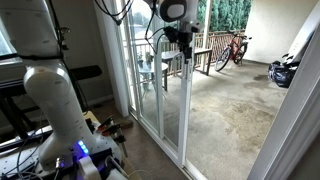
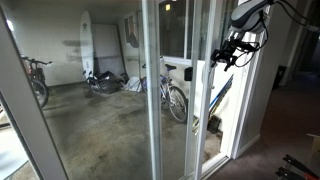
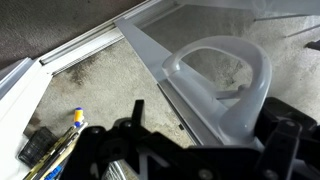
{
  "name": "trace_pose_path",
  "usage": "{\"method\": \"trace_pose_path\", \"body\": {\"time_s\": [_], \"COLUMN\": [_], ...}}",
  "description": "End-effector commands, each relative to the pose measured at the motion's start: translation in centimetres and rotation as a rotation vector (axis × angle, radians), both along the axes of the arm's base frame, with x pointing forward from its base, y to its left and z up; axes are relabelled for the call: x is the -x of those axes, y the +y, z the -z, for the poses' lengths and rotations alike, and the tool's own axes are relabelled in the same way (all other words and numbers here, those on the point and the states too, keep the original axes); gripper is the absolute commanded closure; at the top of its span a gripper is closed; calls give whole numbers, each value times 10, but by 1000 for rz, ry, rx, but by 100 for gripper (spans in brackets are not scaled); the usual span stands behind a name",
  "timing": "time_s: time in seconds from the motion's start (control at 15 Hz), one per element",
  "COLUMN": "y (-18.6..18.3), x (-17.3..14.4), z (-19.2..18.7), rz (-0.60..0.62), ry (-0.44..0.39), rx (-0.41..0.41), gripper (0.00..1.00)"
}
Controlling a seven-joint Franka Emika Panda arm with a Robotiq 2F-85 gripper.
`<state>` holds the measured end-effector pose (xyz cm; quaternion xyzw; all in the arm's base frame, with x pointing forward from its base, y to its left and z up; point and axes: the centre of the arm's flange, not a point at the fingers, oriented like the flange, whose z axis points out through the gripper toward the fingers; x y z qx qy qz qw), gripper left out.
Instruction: Close the door
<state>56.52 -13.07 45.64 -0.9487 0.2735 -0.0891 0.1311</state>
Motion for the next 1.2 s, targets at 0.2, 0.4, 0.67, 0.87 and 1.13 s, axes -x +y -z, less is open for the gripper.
{"method": "trace_pose_path", "body": {"time_s": [0.2,0.4,0.67,0.87,1.13], "y": [-100,-116,-131,-140,-149], "x": [24,27,28,30,29], "z": [4,4,5,6,9], "rz": [6,21,41,53,51], "ry": [-4,-1,12,44,64], "rx": [14,27,51,92,110], "gripper": [0,0,0,0,0]}}
